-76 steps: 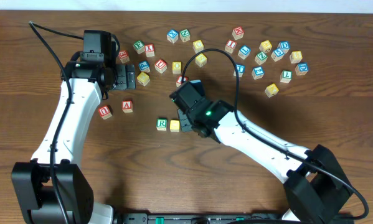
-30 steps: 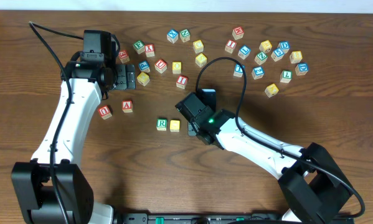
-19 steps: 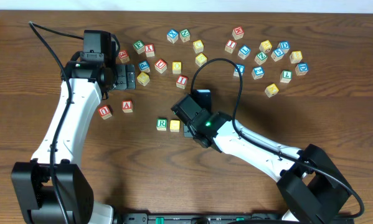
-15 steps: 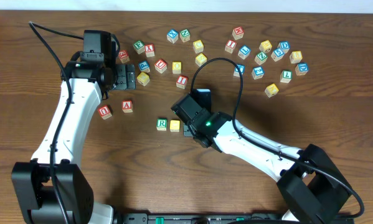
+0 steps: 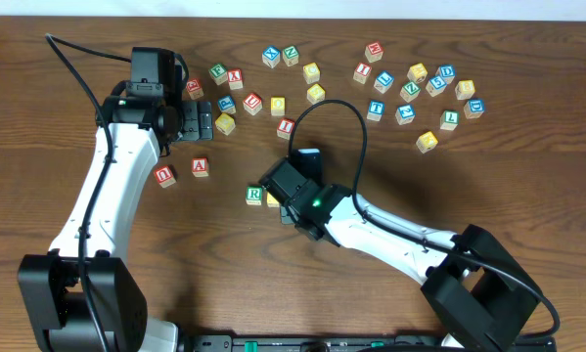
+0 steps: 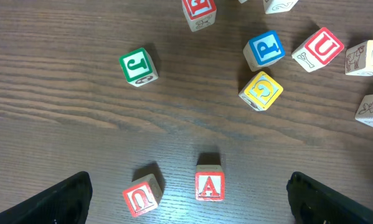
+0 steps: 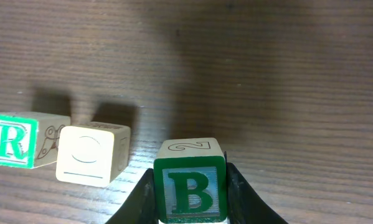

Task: Spell out ROBOT
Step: 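Lower the B block onto the table right of the O block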

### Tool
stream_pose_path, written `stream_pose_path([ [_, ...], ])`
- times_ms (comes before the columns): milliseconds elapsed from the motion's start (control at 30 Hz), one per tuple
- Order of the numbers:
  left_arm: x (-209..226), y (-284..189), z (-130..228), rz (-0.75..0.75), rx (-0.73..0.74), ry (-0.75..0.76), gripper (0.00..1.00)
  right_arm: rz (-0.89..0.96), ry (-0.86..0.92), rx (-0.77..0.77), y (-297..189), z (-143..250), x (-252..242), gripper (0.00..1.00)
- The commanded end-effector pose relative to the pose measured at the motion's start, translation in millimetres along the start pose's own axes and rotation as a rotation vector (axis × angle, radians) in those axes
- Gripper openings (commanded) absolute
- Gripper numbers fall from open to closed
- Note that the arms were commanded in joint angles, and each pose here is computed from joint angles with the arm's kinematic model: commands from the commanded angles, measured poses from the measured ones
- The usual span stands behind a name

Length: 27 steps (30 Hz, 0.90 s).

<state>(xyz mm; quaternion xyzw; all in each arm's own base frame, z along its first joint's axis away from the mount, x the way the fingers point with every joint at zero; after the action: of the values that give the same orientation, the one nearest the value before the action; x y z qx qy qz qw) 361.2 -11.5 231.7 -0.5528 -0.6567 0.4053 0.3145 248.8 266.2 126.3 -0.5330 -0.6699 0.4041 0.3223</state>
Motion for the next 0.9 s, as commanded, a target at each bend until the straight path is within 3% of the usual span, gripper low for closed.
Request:
stream_pose_path([
  [0, 1, 1, 0, -0.001, 0.005, 0.003, 0.98, 0.01, 0.0, 0.002, 3, 5, 3, 0.13],
  [867, 1, 1, 0, -0.001, 0.005, 0.003, 0.98, -0.003, -0.009, 0.008, 16, 13, 3, 0.18],
])
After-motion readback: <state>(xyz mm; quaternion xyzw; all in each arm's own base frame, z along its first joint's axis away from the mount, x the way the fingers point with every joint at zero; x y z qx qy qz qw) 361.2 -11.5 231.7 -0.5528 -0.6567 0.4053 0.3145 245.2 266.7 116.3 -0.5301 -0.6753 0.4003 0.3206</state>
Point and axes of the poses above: each gripper's point midway between its finger pads, its own y axis out along the fingers, its own x axis along the line the jaws close on, z = x × y, the point moved 10 cm from there along -y, back along the fingers, and after that the axes turned 8 degrees about -y, right-handed, at the moved point
